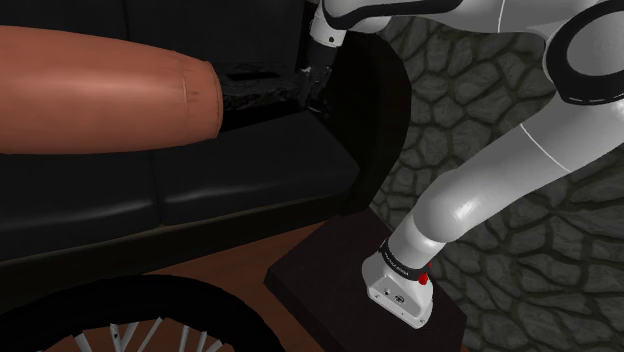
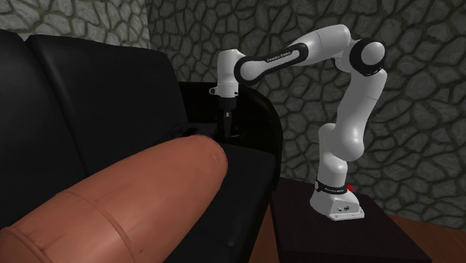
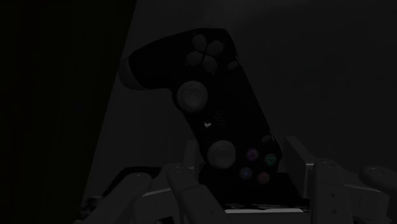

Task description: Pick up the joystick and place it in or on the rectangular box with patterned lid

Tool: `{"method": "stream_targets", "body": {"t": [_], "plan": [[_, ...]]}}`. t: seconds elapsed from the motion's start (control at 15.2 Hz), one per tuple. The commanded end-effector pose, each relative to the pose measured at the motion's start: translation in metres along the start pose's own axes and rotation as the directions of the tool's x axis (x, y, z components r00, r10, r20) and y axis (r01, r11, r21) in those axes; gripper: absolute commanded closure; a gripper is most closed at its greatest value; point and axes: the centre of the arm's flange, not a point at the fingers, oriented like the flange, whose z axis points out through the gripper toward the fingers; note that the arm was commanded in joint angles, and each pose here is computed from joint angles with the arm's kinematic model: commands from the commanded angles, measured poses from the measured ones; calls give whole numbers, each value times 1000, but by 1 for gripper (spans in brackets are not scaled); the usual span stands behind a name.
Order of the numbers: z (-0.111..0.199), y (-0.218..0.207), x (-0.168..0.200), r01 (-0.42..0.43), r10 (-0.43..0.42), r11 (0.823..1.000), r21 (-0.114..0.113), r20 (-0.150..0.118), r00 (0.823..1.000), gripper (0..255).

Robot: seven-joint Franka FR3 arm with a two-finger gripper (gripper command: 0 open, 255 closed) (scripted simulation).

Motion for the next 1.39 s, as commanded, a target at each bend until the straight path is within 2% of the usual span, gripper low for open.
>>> {"method": "stream_targets", "body": {"t": [0.0, 1.25, 1.32], "plan": [[-11, 1, 0, 0, 0, 1000, 0, 0, 1000, 255], [-107, 3, 2, 0, 0, 1000, 0, 0, 1000, 255], [-107, 0, 15, 0, 0, 1000, 0, 0, 1000, 255]]}}
